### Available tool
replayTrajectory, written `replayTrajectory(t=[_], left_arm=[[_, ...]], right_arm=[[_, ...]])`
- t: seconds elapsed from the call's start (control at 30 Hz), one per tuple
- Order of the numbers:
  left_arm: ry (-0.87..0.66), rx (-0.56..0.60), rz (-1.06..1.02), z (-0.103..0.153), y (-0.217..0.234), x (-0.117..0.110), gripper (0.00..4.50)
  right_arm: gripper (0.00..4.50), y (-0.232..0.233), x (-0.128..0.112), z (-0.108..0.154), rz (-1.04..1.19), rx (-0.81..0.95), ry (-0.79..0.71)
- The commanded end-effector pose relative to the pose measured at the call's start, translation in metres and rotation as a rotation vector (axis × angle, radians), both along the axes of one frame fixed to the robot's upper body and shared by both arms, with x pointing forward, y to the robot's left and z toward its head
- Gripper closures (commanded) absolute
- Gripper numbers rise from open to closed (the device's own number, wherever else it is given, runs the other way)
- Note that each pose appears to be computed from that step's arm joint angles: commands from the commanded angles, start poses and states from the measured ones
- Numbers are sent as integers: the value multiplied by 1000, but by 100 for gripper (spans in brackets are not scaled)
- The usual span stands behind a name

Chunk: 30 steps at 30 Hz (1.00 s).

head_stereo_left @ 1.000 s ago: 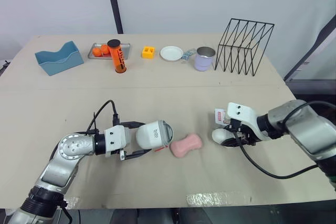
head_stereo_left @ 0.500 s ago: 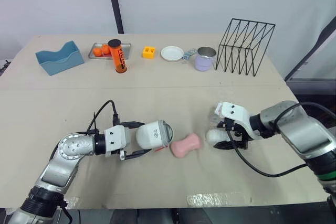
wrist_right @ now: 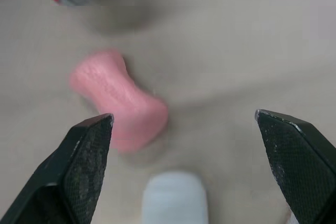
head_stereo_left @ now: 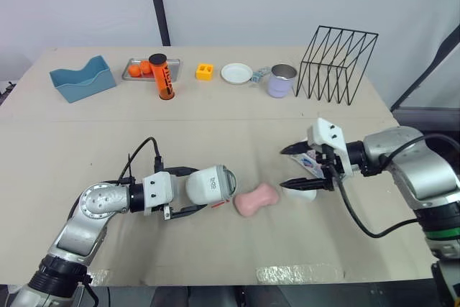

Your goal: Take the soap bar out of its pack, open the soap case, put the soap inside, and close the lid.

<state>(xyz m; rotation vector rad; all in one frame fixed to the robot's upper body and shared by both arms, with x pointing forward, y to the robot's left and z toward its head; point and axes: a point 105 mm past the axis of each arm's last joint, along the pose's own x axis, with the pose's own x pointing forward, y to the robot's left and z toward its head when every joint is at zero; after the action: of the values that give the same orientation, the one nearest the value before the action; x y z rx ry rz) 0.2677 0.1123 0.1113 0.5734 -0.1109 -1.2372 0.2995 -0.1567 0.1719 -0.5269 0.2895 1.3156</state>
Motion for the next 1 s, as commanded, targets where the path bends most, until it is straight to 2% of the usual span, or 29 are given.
replayTrajectory(t=[0.03, 0.2, 0.33, 0.57, 1.0], left_arm=[[-34, -4, -5, 10, 2, 2, 87], [-4, -12, -22, 12, 5, 0, 87], [39, 16, -57, 10, 9, -4, 87], [110, 114, -96, 9, 24, -5, 87], [159, 281, -113, 28, 41, 3, 87]], right_arm=[[4, 5, -11, 10, 108, 127, -70], [4, 16, -28, 2, 229, 251, -120], [4, 18, -41, -15, 328, 242, -142], [4, 24, -38, -20, 343, 272, -142], [4, 17, -36, -14, 269, 329, -86]])
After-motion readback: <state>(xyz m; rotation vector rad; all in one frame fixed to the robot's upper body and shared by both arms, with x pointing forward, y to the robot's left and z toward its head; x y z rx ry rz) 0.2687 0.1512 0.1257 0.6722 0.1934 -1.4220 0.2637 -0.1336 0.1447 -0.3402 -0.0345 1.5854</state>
